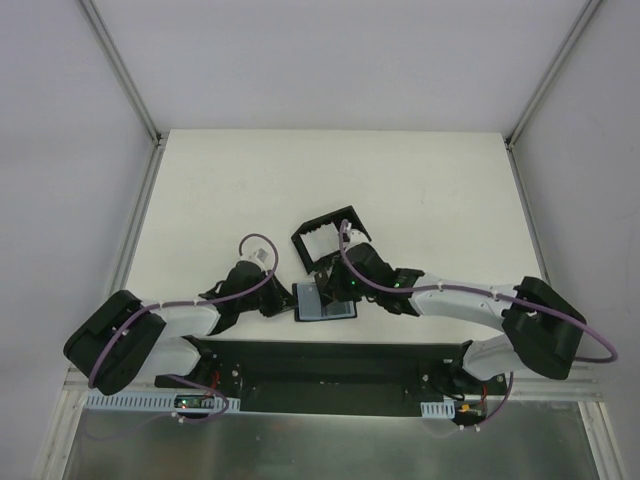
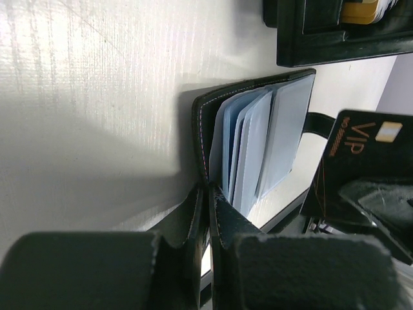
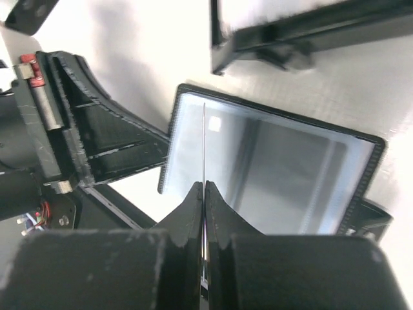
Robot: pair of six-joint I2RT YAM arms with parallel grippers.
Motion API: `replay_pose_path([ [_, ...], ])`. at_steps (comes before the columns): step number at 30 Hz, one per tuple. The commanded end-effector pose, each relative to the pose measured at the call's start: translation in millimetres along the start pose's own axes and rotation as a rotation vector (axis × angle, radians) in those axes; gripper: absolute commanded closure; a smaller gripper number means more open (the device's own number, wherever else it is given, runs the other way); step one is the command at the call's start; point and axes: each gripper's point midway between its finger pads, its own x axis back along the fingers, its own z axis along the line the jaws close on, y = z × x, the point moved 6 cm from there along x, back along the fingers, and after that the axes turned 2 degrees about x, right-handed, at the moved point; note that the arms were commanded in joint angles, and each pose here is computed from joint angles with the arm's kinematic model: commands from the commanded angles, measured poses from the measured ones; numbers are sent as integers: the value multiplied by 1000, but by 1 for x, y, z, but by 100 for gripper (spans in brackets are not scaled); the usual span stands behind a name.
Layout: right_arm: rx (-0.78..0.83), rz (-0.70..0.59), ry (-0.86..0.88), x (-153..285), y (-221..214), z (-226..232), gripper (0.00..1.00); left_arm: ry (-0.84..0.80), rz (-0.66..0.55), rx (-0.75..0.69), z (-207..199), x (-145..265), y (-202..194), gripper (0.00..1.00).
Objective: Put the credit cards into the card holder
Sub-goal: Insert the credit card into the card holder.
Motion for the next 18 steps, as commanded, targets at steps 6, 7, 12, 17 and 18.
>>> replay_pose_path([
  [6, -127, -71, 6, -5, -10, -25, 99, 325, 103, -21, 70, 11, -29, 100],
  [7, -138, -78, 16, -7, -10, -25, 100, 326, 104, -21, 70, 10, -29, 100],
  [12, -196, -82, 54, -20, -15, -29, 100, 326, 117, -29, 69, 9, -29, 100],
  [17, -276, -63, 52, -32, -28, -37, 100, 329, 118, -28, 69, 8, -28, 100],
  [18, -295, -68, 62, -33, -31, -39, 100, 332, 119, -26, 69, 9, -29, 100],
])
